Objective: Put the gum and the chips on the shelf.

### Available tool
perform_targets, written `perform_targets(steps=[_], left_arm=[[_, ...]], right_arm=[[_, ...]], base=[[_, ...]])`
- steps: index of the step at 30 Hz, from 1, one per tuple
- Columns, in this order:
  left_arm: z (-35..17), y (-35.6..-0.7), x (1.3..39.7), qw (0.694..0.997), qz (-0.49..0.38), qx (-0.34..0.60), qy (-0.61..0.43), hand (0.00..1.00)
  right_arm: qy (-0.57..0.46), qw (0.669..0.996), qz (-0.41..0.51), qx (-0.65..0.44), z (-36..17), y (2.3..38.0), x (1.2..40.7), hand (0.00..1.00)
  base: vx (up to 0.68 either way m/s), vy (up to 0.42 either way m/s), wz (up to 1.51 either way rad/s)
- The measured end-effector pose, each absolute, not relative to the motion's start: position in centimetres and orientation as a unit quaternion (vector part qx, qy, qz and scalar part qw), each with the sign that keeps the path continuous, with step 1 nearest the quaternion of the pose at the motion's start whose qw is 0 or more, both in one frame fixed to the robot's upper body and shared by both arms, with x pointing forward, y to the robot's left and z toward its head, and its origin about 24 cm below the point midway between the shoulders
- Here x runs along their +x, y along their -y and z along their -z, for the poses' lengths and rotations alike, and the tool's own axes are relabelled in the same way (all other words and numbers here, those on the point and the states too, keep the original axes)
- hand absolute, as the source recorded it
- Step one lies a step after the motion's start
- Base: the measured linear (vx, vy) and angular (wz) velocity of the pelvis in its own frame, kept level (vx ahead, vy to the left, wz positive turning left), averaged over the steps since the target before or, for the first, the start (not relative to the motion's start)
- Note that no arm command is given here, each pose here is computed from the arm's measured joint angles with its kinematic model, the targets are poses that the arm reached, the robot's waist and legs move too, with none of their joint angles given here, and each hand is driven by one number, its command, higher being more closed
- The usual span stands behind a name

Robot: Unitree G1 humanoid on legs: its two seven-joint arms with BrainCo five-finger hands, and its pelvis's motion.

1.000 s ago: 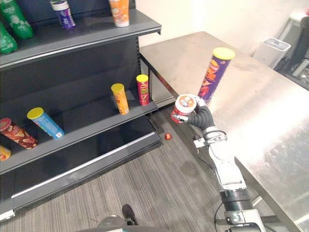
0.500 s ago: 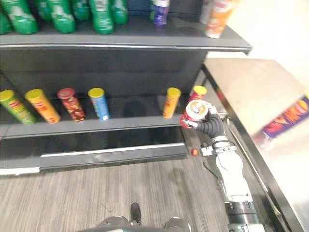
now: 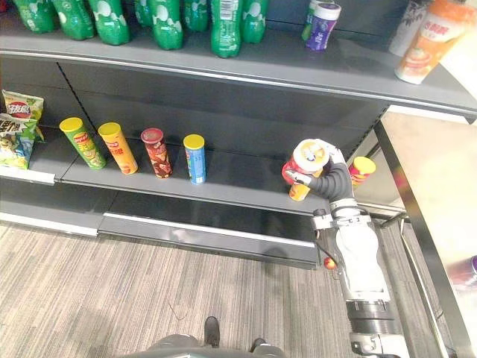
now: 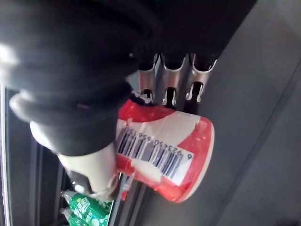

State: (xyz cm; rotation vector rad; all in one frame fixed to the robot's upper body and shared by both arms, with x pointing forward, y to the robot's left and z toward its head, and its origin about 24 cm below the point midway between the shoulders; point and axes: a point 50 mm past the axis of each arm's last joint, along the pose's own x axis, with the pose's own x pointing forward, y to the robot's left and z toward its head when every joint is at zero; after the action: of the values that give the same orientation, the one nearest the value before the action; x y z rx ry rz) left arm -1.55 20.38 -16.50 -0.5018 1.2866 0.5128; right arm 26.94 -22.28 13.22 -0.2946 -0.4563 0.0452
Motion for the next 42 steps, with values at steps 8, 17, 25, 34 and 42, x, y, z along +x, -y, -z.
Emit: perform_targets(steps=[8,17,25,34,42], left_arm=[[16.5,-20.4,-1.7,0.748,-0.224,-0.217,-0.586,0.0],[16.6,-20.6,-1.7,0.752,-0.204,-0.208,-0.592,0.0],[16.5,-20.8,-1.9,0.754,-0.192,-0.201,-0.596,0.0],[16.5,-20.8,-1.7,0.754,-0.181,-0.193,-0.601,0.0],[16.5,-20.6,-1.3,0.755,-0.175,-0.19,-0.602,0.0]], right_arm=[[0.231,0.961,-0.082,-0.125,-14.5,20.3,28.1,1.0],[0.304,0.935,-0.133,-0.124,-20.2,18.0,29.4,1.0],[0.315,0.931,-0.133,-0.124,-23.2,17.7,30.9,1.0],[0.262,0.952,-0.086,-0.131,-24.1,18.4,34.5,1.0],[0.147,0.978,-0.044,-0.143,-21.4,21.1,37.4,1.0]], base=[[-0.03,-0.097,-0.07],[-0.01,0.007,-0.1],[0.02,0.0,0.05],[0.0,-0.025,0.15],[-0.01,-0.021,0.19]])
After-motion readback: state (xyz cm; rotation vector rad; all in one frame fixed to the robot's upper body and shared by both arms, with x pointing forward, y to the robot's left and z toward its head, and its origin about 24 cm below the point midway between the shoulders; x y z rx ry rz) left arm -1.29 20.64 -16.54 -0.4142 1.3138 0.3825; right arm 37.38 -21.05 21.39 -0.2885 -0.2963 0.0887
